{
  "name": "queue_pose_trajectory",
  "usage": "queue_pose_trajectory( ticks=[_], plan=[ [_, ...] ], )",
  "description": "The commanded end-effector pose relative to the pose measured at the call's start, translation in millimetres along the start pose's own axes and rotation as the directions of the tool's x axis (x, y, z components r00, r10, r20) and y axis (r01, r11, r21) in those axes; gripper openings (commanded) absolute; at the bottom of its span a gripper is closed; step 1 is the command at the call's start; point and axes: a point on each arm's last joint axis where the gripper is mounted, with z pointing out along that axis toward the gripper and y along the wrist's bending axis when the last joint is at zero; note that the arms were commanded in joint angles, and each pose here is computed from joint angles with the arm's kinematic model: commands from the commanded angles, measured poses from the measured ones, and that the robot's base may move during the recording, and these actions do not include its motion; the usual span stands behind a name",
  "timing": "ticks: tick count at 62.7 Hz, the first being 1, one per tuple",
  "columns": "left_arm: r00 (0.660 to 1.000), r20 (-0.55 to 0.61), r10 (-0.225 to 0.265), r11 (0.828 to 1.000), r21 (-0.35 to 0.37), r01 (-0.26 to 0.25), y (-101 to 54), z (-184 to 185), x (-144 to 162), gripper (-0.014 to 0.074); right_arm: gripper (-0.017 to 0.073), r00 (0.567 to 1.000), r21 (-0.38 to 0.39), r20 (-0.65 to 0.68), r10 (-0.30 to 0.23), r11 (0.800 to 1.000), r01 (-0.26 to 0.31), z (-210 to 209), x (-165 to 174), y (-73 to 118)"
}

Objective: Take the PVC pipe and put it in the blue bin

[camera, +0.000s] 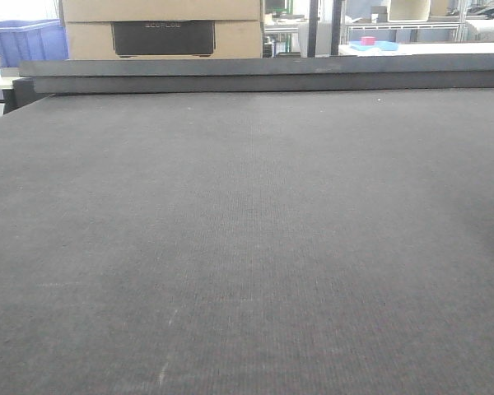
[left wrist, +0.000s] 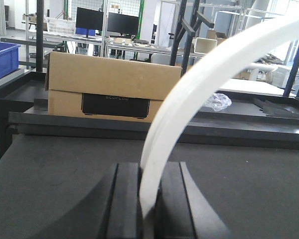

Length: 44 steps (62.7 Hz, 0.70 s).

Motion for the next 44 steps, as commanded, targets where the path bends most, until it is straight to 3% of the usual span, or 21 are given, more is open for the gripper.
queue_pose_trajectory(
  ticks=[1,44],
  plan=[
    [1.0,0.021,-0.009,1.0,-0.004,0.009,0.6,-1.4,-1.9,-0.0111,-0.0165,1.0,-0.011,0.018,-0.011,1.0,0.011,-1.5,-1.2,0.9],
    [1.0,0.028,-0.009,1.0,-0.004,0.009,0.6,-1.4,-2.5,-0.0111,-0.0165,1.0,-0.011,0.018,-0.011,1.0,0.011,-1.5,-1.2,0.9]
  ],
)
